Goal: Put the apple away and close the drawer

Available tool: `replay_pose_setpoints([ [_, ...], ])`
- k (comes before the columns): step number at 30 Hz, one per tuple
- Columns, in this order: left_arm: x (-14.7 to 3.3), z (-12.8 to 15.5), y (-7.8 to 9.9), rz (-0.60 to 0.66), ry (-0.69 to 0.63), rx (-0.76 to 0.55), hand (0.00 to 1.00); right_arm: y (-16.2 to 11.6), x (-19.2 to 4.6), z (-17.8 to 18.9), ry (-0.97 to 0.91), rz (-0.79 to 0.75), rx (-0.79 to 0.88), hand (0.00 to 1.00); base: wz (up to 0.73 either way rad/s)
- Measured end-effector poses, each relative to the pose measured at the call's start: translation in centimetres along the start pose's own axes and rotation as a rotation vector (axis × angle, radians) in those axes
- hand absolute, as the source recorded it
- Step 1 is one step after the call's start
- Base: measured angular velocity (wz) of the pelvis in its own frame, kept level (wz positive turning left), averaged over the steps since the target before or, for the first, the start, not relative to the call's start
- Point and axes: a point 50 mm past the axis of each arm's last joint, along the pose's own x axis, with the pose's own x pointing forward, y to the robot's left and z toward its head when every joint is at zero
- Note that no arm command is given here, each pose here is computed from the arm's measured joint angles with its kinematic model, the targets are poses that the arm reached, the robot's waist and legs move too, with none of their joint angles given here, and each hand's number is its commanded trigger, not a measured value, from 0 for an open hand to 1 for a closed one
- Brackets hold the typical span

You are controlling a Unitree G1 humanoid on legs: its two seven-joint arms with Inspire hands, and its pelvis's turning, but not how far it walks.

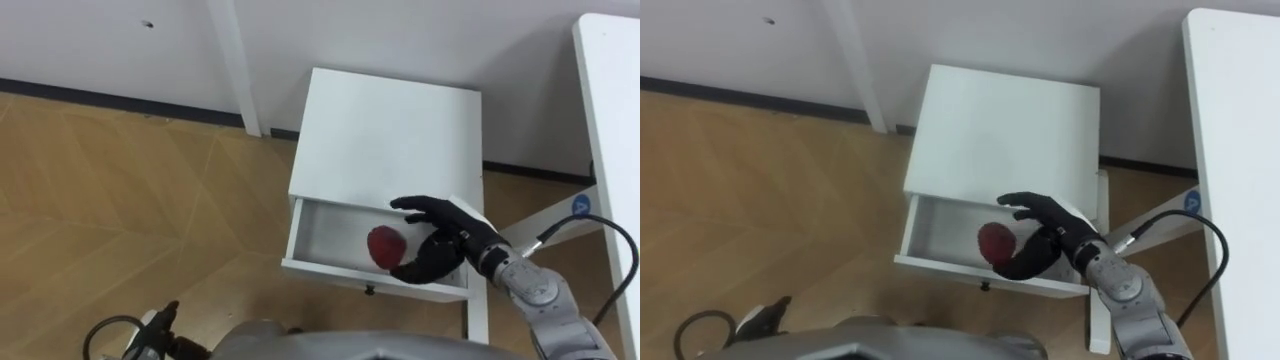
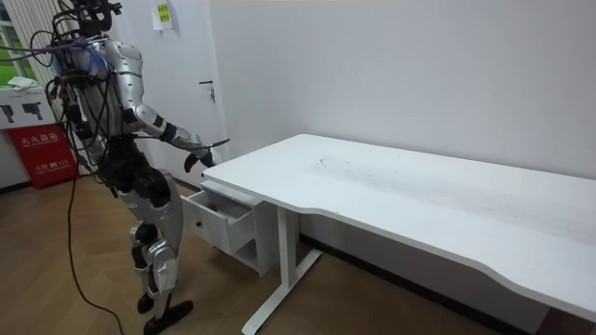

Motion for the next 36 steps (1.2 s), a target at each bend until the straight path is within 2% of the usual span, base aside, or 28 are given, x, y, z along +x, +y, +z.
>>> replay_pose_setpoints([
  [23, -0.2, -0.9, -0.4, -0.013, 0.028, 0.0, 0.0, -0.4, -0.2, -0.3, 0.021, -0.021, -0.022, 0.0, 0.0],
  [25, -0.3, -1.3, -0.5, -0.015, 0.043, 0.001, 0.0, -0.4, -0.3, -1.1, 0.05, -0.033, -0.002, 0.0, 0.0],
  [29, -0.5, -2.2, -0.7, -0.016, 0.083, -0.002, 0.0, 0.6, -0.7, -4.9, 0.204, -0.048, 0.078, 0.0, 0.01],
  [33, -0.7, -2.8, -0.8, 0.006, 0.097, -0.003, 0.0, 1.6, -2.4, -9.1, 0.386, -0.09, 0.188, 0.0, 0.0],
  [36, -0.8, -3.1, -0.9, 0.004, 0.11, -0.005, 0.0, 2.3, -3.4, -10.9, 0.473, -0.108, 0.225, 0.0, 0.0],
])
